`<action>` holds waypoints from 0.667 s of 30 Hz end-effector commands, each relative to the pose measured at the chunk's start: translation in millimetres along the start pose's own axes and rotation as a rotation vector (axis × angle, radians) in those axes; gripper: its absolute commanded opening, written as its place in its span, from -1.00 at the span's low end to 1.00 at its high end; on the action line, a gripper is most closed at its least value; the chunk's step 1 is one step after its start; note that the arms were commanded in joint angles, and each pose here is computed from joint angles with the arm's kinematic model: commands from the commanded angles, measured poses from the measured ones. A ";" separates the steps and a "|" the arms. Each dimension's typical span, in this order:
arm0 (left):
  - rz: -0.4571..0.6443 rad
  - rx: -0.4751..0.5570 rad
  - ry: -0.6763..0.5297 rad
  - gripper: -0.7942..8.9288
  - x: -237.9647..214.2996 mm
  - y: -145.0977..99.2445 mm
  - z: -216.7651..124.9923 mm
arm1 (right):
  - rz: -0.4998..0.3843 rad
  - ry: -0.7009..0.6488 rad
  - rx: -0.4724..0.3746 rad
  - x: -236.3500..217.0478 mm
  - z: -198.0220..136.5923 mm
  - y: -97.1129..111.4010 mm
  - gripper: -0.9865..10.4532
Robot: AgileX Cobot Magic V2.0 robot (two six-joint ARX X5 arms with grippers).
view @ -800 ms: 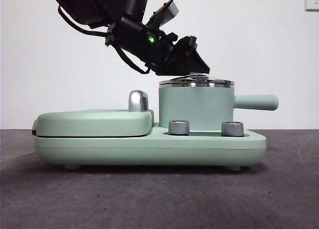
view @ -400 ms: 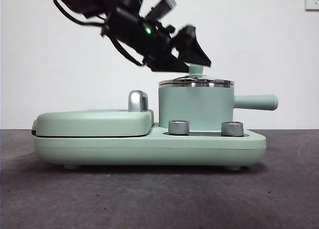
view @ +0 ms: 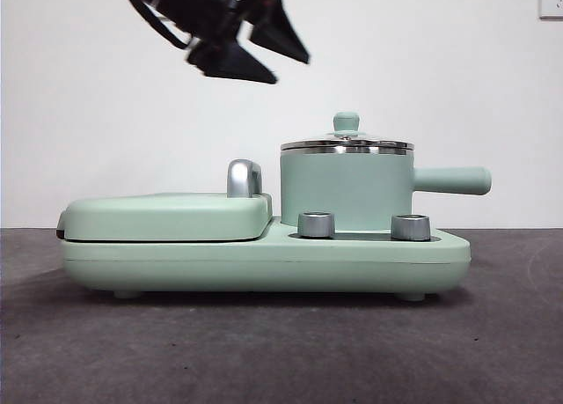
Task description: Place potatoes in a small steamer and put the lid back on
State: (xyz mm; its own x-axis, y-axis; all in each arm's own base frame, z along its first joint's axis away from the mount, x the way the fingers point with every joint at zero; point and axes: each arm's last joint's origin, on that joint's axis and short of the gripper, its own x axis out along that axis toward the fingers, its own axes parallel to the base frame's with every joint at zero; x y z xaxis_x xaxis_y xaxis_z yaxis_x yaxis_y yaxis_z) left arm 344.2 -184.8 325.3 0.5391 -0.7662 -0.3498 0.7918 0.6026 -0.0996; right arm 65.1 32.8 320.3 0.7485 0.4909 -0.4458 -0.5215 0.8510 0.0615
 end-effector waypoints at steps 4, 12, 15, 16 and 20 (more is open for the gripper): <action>0.016 0.005 -0.002 -0.15 -37.7 -9.0 14.7 | 0.005 -0.009 0.006 -0.5 2.0 0.5 -0.46; 0.052 -0.004 -0.003 -0.15 -88.5 -25.8 8.8 | 0.005 -0.008 0.006 -0.5 1.8 0.5 -0.46; 0.092 -0.013 -0.007 -0.15 -108.1 -33.9 -2.6 | 0.007 -0.008 0.006 -0.5 1.8 0.5 -0.46; 0.104 -0.018 -0.008 -0.15 -114.8 -37.1 -7.8 | 0.008 -0.008 0.007 -0.5 1.8 0.6 -0.46; 0.144 -0.061 -0.015 -0.15 -140.4 -51.4 -31.4 | 0.009 -0.006 0.007 -0.5 1.7 0.6 -0.46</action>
State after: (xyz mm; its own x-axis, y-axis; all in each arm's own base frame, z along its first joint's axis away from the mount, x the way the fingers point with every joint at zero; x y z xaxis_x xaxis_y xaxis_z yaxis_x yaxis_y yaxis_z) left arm 222.9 -102.6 350.1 0.6452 -0.6736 -0.3604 0.6951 0.7134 -0.0890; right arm 65.1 32.9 320.3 0.7480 0.4915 -0.4461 -0.5221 0.8507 0.0619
